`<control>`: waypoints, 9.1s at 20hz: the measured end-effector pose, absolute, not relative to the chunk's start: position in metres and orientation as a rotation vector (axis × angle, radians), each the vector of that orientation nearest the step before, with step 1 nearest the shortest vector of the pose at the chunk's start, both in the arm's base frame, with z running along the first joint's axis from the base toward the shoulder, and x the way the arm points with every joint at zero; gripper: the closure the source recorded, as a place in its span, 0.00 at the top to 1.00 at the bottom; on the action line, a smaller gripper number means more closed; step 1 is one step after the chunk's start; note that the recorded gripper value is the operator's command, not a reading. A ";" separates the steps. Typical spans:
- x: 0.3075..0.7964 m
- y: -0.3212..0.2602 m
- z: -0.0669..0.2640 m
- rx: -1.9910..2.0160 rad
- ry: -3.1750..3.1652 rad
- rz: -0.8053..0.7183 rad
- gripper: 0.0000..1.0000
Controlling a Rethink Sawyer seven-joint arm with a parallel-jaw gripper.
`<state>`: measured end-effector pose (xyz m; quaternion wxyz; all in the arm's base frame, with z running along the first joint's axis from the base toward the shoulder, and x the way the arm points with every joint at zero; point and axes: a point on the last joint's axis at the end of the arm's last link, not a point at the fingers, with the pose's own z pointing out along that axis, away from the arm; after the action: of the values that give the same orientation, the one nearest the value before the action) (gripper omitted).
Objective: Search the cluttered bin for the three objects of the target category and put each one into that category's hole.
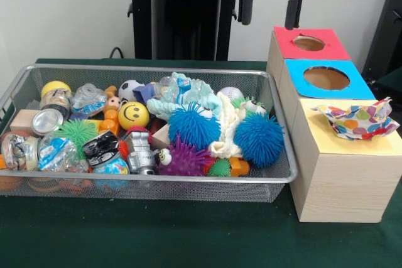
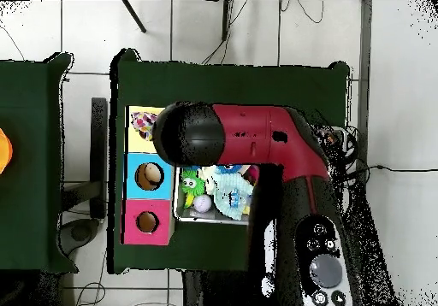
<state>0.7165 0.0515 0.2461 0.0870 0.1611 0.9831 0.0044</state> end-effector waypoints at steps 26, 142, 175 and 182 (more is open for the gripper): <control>0.682 0.078 0.258 0.370 2.998 0.059 1.00; 0.509 0.023 0.052 -0.020 3.065 0.014 1.00; 0.412 0.037 0.018 -0.053 2.978 0.096 1.00; 0.412 0.035 0.019 -0.036 2.979 0.112 1.00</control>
<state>0.4123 0.0346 0.0187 0.0803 -0.0121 0.9960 0.0375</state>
